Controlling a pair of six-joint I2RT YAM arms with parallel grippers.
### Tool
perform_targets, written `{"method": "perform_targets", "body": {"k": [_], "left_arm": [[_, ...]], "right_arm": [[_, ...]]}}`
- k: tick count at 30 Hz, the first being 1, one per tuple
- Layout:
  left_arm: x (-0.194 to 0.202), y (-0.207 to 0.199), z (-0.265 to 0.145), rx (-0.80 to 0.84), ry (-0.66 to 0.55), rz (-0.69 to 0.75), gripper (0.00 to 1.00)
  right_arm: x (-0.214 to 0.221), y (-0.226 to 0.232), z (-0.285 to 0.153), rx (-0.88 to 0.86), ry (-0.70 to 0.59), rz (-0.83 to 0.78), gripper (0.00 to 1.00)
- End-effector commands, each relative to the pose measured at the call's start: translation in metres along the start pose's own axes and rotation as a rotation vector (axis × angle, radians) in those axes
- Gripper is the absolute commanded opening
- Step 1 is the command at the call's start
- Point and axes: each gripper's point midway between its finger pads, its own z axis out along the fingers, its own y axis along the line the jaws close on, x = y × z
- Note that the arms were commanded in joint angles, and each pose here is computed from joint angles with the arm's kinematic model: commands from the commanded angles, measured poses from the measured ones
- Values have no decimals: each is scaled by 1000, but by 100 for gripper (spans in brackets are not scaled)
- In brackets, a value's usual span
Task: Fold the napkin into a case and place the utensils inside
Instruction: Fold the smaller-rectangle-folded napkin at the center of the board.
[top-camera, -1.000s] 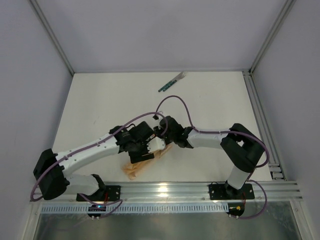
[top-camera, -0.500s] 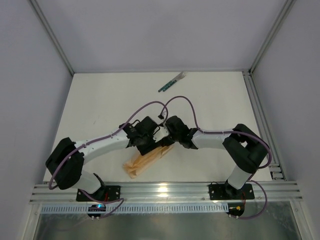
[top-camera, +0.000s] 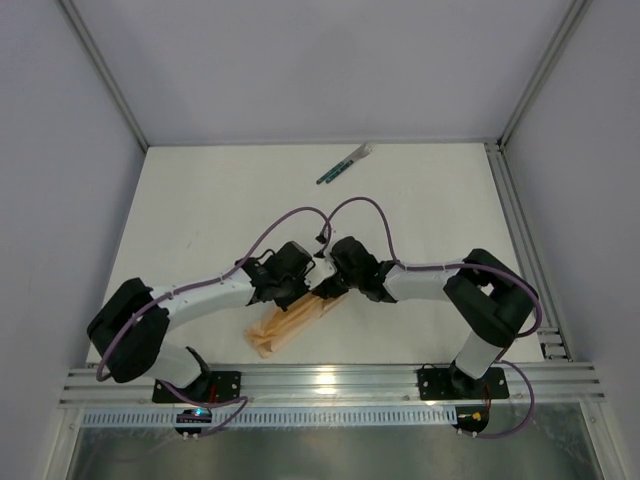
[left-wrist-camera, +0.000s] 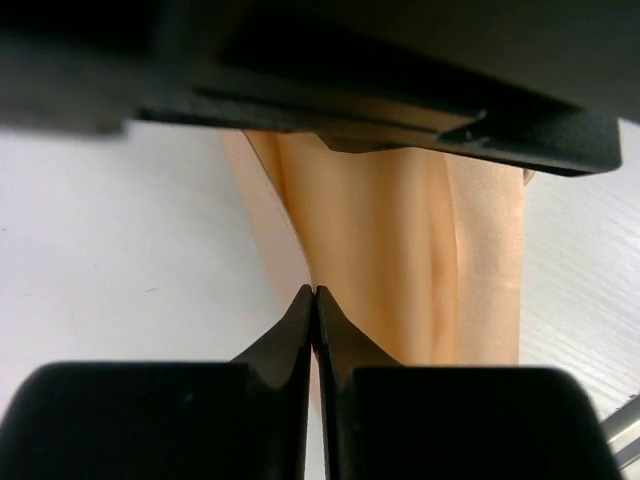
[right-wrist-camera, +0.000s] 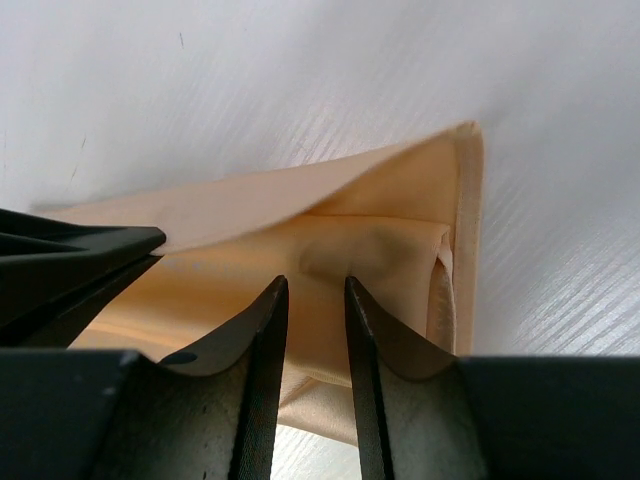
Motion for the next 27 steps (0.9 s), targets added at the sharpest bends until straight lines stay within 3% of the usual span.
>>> {"method": "perform_targets", "body": {"k": [1,13,19,27], "left_arm": [[21,-16,-6,83,42,27,0],[15,-30,-23,112,-2,204,0],[32,-43,-22,135,38,277,0],[36,-43,-17,129,34,316,0]], "right_arm": [[-20,9,-2,-36,-69,12,33],[-28,1,-4,-30,-92,123,33],[-31,-5,-10,-30,-119,172,33],[-48,-12,-53,4,-188,152,37]]}}
